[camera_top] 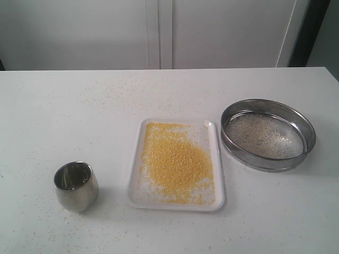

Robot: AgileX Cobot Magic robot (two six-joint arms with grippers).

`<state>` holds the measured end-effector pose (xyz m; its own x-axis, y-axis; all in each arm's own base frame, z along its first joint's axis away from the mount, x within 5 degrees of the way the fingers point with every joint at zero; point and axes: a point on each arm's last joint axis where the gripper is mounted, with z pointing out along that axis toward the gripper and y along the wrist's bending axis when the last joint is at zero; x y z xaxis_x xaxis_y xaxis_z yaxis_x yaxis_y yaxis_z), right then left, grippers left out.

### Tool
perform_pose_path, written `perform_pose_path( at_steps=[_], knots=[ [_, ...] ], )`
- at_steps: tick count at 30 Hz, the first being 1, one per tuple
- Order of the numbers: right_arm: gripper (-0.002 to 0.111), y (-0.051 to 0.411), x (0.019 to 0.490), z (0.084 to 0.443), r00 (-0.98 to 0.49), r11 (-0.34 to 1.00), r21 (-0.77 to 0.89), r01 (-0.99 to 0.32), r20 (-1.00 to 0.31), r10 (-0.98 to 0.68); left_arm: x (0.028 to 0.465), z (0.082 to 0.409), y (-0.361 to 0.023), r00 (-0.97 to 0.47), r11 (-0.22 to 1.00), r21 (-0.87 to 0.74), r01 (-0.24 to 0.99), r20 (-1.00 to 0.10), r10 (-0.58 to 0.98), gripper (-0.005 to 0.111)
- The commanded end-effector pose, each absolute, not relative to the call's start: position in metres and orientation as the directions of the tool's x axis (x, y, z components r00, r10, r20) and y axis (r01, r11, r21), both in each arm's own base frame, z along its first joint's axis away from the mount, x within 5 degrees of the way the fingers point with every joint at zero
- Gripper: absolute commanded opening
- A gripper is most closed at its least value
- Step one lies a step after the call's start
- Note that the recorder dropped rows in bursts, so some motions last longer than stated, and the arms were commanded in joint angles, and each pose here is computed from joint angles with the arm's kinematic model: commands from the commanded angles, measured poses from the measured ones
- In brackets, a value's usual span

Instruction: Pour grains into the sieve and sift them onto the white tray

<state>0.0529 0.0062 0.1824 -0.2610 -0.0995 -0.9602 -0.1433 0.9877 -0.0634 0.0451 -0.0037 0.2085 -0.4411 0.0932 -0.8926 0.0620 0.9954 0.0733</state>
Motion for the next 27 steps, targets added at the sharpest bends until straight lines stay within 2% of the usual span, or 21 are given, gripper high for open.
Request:
perform_pose_path(
  at_steps=[1,27],
  knots=[
    [0.000,0.006,0.053,0.182,-0.248,0.987,-0.066,-0.145,-0.964,-0.101,0.043,0.204,-0.004,-0.403,0.995,0.082,0.056,-0.910,0.097,0.000],
    [0.000,0.006,0.053,0.182,-0.248,0.987,-0.066,-0.145,-0.964,-0.101,0.047,0.159,-0.003,-0.460,0.996,0.071,0.051,-0.884,0.086,0.000]
  ],
)
